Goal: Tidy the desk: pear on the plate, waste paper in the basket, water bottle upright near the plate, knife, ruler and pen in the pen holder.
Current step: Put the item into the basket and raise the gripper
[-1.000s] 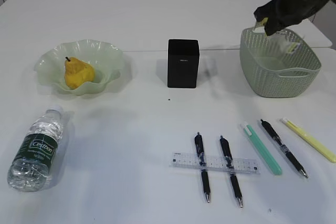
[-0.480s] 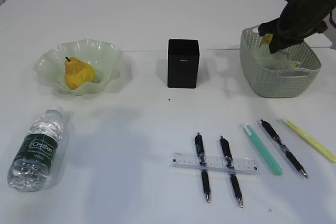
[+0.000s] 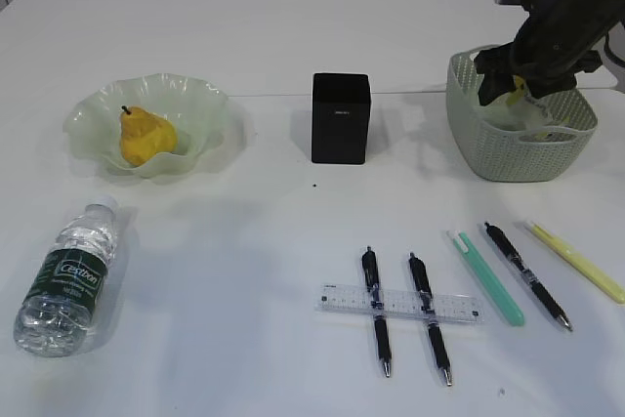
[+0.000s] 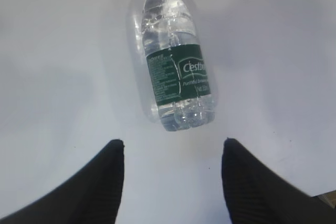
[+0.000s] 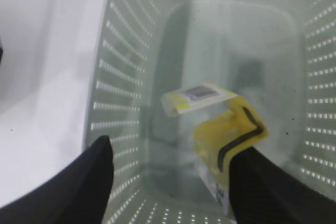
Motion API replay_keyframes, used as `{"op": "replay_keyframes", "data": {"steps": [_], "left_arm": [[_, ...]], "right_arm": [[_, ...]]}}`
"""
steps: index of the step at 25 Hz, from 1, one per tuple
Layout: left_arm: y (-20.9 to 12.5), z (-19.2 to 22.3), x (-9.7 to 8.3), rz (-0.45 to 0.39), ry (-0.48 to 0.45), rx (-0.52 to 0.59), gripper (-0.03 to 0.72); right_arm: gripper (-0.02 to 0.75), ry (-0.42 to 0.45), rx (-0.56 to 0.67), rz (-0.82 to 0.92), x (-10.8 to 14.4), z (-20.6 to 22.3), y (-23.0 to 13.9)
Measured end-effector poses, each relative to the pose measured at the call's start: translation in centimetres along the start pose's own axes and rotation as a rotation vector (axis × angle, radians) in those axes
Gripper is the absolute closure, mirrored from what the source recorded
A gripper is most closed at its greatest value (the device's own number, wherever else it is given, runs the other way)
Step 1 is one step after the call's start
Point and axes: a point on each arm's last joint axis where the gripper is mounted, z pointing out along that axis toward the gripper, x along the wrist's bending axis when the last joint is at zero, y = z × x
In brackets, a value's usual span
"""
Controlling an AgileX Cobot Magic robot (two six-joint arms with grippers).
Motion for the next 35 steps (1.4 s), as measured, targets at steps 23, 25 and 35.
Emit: {"op": "replay_keyframes", "data": {"steps": [23, 25, 35], "left_arm": [[0.0, 0.0, -0.1, -0.007, -0.010, 0.000, 0.276], [0.0, 0.0, -0.1, -0.007, -0.010, 0.000, 0.276], [0.0, 0.0, -0.1, -0.007, -0.010, -0.002, 0.276]], "right_arm": [[0.090, -0.072, -0.027, -0.047, -0.5, -2.5, 1.9], [0.096, -0.063, -0.031, -0.041, -0.4, -2.7, 2.0], [0.141, -0.015, -0.001, -0.018, 0.4, -2.6, 1.8]]}}
